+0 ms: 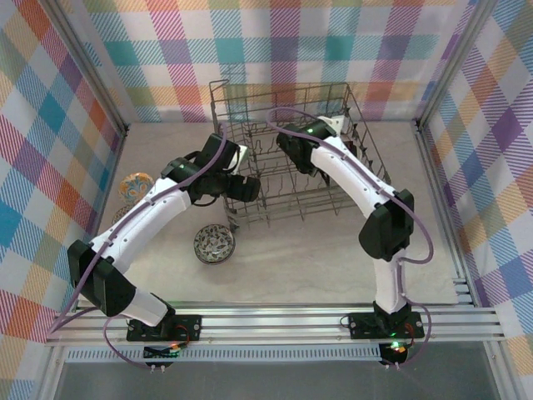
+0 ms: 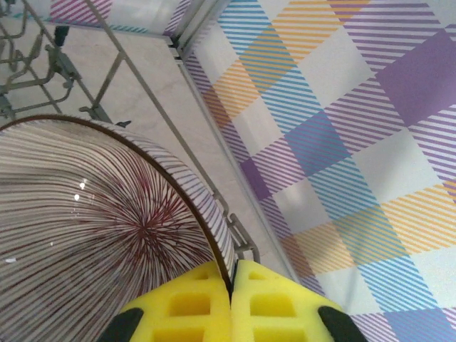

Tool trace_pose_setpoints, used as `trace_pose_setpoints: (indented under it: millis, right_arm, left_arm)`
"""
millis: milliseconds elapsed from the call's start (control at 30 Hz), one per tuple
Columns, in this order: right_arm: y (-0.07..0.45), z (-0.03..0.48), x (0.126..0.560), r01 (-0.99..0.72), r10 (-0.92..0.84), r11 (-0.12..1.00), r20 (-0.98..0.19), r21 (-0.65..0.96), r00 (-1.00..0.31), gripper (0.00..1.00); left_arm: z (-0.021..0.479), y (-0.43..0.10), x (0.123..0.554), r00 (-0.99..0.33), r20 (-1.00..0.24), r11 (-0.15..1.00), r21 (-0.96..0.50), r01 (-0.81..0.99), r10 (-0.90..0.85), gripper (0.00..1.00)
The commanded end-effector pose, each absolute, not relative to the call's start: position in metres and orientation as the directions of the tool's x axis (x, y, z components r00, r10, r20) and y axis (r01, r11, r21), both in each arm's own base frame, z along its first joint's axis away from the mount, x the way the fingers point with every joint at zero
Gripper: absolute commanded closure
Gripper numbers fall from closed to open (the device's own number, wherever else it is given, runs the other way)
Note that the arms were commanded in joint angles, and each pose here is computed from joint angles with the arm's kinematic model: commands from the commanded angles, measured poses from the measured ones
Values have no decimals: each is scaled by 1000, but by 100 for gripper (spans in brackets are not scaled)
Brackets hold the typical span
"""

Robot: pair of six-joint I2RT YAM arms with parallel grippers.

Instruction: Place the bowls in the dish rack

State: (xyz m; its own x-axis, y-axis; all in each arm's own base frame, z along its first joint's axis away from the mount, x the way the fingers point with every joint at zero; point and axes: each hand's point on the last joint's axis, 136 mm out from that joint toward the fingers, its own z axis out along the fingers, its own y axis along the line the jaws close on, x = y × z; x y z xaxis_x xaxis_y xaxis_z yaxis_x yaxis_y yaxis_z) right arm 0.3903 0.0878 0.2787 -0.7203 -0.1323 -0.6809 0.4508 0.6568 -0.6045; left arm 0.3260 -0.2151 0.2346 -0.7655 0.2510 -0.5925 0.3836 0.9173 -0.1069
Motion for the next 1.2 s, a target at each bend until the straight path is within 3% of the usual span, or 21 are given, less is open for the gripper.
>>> trace_pose_setpoints:
  millis: [0, 567, 800, 1167]
  right_arm:
    - [77, 299, 393, 460, -170, 654, -710, -600, -683, 100]
    - [53, 292, 412, 410, -222, 632, -660, -658, -718, 100]
    - [53, 281, 423, 381, -252, 610, -626, -695, -738, 100]
    - [45, 267, 439, 363, -273, 577, -592, -731, -758, 100]
  left_arm:
    - [252, -243, 309, -736, -631, 871, -189, 453, 245, 9]
    - [254, -293, 280, -729, -622, 808, -253, 532, 285, 10]
    - [266, -267, 290, -699, -666, 862, -165, 479, 261, 7]
    - [280, -217, 304, -703, -694, 905, -185, 384, 157, 4]
